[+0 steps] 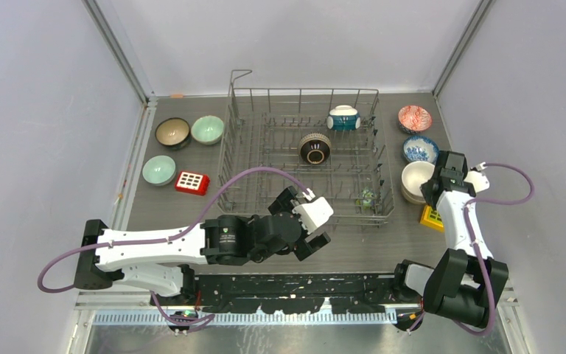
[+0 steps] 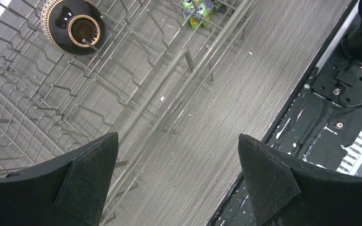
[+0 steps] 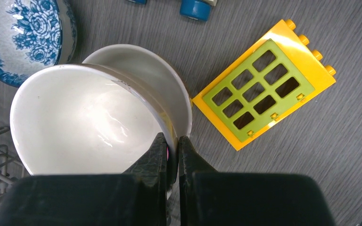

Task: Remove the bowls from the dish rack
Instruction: Place the bowl with the bowl, then move the dish rack to the center of the board.

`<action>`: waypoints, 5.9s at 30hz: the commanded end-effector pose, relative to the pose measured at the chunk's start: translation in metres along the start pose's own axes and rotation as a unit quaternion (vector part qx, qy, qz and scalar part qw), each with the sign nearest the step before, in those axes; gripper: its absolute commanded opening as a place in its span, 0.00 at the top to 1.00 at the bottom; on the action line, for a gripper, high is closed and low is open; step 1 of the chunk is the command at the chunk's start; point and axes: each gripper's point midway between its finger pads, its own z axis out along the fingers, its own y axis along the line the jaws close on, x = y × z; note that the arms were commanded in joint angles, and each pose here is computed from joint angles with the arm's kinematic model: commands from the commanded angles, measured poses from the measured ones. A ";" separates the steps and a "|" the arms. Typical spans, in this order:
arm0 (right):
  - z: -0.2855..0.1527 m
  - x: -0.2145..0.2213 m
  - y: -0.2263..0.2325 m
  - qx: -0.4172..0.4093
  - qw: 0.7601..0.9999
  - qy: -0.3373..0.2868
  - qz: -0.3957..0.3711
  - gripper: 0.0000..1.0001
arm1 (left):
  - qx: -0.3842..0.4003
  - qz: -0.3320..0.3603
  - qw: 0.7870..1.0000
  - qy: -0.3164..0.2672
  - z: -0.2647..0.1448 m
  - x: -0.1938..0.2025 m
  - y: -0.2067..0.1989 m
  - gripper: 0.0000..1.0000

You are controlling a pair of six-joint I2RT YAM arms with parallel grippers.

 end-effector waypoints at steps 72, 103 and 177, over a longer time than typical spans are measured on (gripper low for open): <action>-0.008 -0.007 -0.002 -0.021 1.000 -0.015 -0.016 0.76 | 0.037 -0.031 0.999 -0.016 0.002 0.000 -0.015 0.00; 0.002 -0.051 0.043 -0.033 0.990 -0.066 -0.117 0.50 | 0.068 -0.036 0.997 -0.024 0.000 0.000 -0.026 0.00; -0.178 0.044 0.191 -0.404 0.899 0.021 -0.166 0.29 | -0.168 -0.148 0.975 -0.014 -0.037 -0.046 0.161 0.00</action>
